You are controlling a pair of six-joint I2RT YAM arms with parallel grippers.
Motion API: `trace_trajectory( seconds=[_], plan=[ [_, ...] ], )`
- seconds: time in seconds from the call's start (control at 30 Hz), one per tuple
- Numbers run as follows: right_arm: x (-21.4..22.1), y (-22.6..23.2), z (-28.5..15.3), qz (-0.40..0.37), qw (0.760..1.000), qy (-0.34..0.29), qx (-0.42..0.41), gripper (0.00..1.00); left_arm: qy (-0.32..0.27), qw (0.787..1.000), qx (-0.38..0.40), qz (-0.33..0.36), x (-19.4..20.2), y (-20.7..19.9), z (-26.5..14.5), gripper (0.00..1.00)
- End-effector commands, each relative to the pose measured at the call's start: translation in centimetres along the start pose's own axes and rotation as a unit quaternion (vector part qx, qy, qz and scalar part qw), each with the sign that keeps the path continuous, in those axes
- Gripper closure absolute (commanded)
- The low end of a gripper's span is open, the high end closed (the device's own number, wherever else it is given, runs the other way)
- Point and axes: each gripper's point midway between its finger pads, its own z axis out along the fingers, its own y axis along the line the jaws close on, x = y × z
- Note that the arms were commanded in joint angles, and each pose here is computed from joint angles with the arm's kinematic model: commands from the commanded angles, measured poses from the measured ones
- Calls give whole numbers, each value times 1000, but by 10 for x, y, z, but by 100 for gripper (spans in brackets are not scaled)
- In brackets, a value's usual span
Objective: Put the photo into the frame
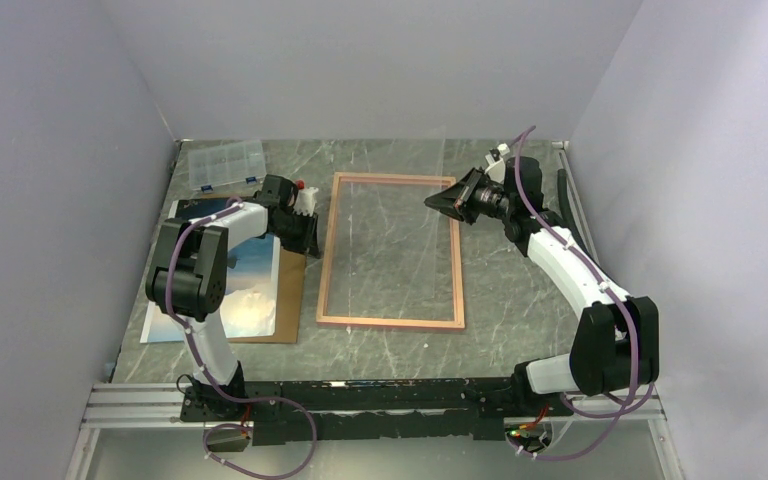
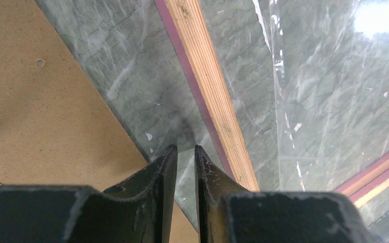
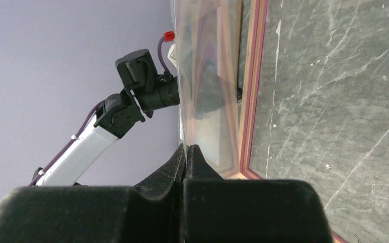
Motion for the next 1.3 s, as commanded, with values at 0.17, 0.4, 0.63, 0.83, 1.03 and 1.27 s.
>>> trace_trajectory(
  seconds=[0.17, 0.4, 0.63, 0.83, 1.03, 1.27],
  plan=[
    [-14, 16, -1, -39, 999, -26, -25, 100, -19, 1000, 17, 7, -8, -12, -8, 75],
    [-14, 10, 2, -33, 999, -27, -25, 100, -19, 1000, 18, 9, -8, -13, -8, 75],
    [-16, 7, 5, -39, 999, -29, -22, 100, -19, 1000, 18, 10, -7, -14, -9, 75],
    [-13, 1, 6, -35, 999, -25, -18, 100, -21, 1000, 19, 11, -8, -16, -10, 75],
    [-10, -1, 4, -29, 999, -25, -16, 100, -21, 1000, 18, 12, -7, -16, -10, 75],
    [-8, -6, 5, -28, 999, -21, -12, 100, -19, 1000, 20, 13, -6, -17, -9, 76]
  ],
)
